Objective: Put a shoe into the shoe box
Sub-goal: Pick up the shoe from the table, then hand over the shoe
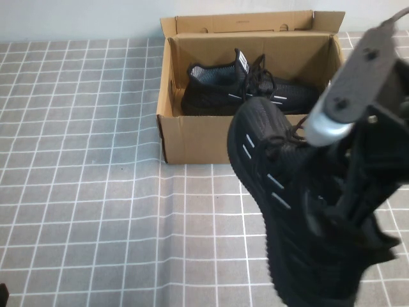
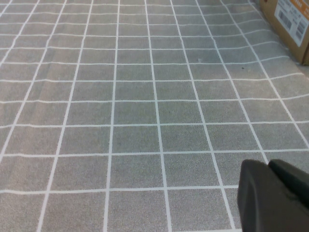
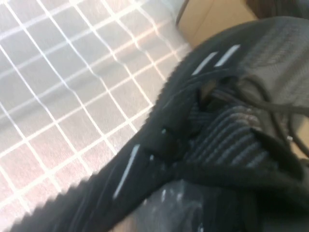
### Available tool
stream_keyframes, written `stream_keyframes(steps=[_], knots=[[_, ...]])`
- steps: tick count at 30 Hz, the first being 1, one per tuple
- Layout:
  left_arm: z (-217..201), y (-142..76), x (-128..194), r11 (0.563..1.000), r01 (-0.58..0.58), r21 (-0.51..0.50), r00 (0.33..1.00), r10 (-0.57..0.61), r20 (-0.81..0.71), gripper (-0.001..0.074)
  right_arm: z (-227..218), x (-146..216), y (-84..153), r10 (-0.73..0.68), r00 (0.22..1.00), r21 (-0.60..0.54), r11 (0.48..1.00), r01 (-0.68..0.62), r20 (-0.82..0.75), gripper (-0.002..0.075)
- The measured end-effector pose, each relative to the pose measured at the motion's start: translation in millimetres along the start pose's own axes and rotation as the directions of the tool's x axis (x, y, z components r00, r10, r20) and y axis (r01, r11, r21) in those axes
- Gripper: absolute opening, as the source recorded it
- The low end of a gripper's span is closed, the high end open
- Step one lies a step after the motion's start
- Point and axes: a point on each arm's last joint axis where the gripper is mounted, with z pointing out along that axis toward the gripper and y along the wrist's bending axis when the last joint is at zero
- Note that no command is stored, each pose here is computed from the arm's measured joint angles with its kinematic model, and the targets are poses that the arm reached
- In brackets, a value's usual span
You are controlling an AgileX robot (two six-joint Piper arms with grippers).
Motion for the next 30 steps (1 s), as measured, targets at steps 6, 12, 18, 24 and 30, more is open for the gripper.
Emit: stream_keyframes(steps=[6, 12, 18, 24, 30], knots=[[0, 0, 0, 1.0, 0.0, 0.0, 1.0, 0.0, 0.0, -0.0001, -15, 3, 1, 0.005, 1.0, -0.008, 1.0, -0.005, 0.011, -0.0006], [0, 0, 0, 1.0, 0.0, 0.0, 1.0, 0.0, 0.0, -0.0001, -15, 5, 2, 0.006, 1.0, -0.015, 1.0, -0.006, -0.013, -0.0006], [0, 0, 0, 1.0, -0.014, -0.003, 1.0, 0.014, 0.003, -0.0001, -15, 5, 2, 0.006, 1.0, -0.015, 1.0, -0.006, -0.013, -0.0006], [-1, -2, -13, 0.984, 0.174, 0.048, 0.975, -0.179, 0.133, -0.0001, -15, 5, 2, 0.007, 1.0, -0.015, 1.0, -0.007, -0.013, -0.0006], [-4, -2, -27, 0.944, 0.31, 0.115, 0.902, -0.33, 0.279, -0.0001, -15, 4, 2, 0.008, 1.0, -0.015, 1.0, -0.008, 0.0, -0.0006]])
